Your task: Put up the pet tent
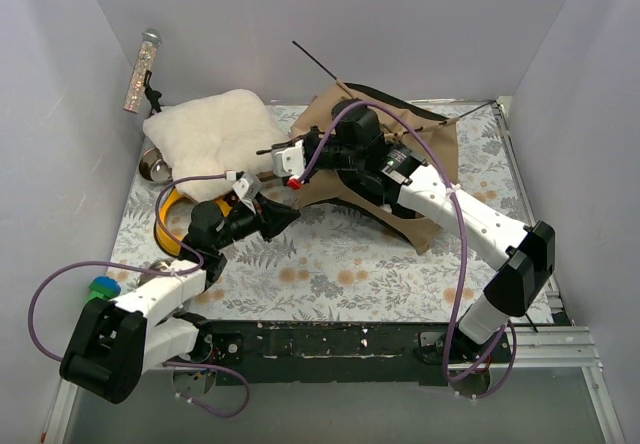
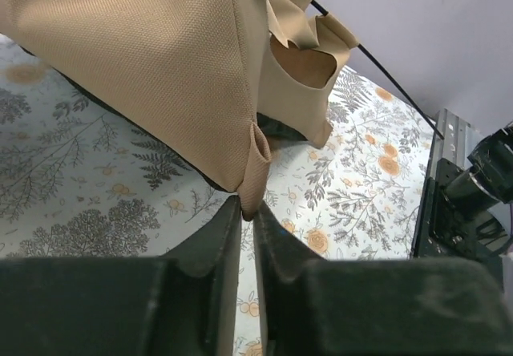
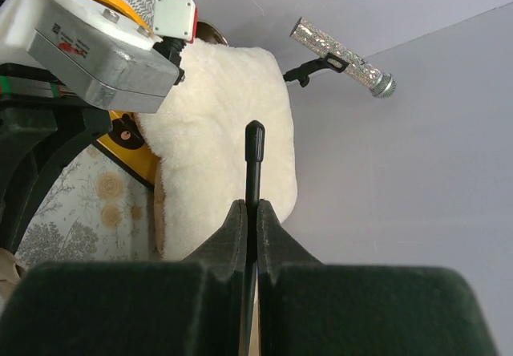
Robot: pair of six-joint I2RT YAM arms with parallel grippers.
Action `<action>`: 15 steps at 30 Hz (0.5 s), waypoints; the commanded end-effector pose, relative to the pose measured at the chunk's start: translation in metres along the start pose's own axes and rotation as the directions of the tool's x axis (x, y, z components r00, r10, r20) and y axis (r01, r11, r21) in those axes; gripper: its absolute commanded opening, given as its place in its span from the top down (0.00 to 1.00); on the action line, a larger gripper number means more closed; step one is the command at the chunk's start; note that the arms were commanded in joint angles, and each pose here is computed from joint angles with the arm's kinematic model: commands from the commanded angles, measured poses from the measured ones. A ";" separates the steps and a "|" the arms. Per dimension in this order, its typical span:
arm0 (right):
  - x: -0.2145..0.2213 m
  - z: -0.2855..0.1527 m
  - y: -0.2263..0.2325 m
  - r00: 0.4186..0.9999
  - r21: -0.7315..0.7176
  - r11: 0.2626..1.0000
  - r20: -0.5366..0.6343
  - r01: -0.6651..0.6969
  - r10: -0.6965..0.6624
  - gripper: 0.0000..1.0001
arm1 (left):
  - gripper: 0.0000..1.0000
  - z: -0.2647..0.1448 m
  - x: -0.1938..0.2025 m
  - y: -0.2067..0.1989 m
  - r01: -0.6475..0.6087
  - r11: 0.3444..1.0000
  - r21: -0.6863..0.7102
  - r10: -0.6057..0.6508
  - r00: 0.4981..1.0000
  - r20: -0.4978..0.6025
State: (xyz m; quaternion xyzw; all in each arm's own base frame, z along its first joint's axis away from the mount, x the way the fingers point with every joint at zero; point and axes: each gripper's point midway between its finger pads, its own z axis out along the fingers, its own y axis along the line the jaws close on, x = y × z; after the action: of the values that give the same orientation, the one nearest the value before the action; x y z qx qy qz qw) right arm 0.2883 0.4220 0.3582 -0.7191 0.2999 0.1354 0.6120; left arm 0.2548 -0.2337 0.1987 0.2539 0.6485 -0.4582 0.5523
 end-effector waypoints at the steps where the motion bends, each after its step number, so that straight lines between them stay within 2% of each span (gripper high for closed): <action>1: -0.008 -0.008 -0.032 0.999 0.073 0.997 -0.015 0.040 -0.039 0.99 | 0.96 -0.002 -0.020 0.002 -0.047 0.998 -0.047 0.049 0.998 0.041; 2: -0.012 -0.007 -0.034 0.999 0.072 0.997 -0.006 0.042 -0.042 0.99 | 1.00 -0.006 -0.027 0.003 -0.039 0.997 -0.071 0.043 0.998 0.051; 4: -0.023 0.000 -0.036 0.998 0.069 0.996 0.023 0.053 -0.055 0.99 | 1.00 -0.019 -0.039 0.008 0.008 0.992 -0.123 0.001 0.998 0.070; 8: -0.056 0.027 -0.042 0.992 0.071 0.994 0.098 0.078 -0.085 0.99 | 1.00 -0.060 -0.072 0.011 -0.010 0.984 -0.178 0.028 0.995 0.099; 11: -0.087 0.048 -0.049 0.983 0.084 0.991 0.149 0.100 -0.112 0.99 | 1.00 -0.086 -0.081 0.010 -0.057 0.970 -0.238 0.071 0.996 0.053; 12: -0.091 0.052 -0.053 0.983 0.086 0.992 0.150 0.091 -0.104 0.99 | 1.00 -0.094 -0.071 0.011 -0.025 0.965 -0.262 0.029 1.000 0.011; 15: -0.089 0.064 -0.046 0.988 0.055 0.996 0.134 0.067 -0.074 0.99 | 1.00 -0.112 -0.075 0.001 -0.072 0.963 -0.259 0.071 0.997 -0.012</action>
State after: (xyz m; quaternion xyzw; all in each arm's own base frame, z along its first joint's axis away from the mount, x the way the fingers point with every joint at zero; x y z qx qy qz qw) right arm 0.2772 0.5003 0.3941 -0.7175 0.2611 0.1474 0.6287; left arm 0.2502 -0.1285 0.2811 0.1783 0.6594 -0.3471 0.6425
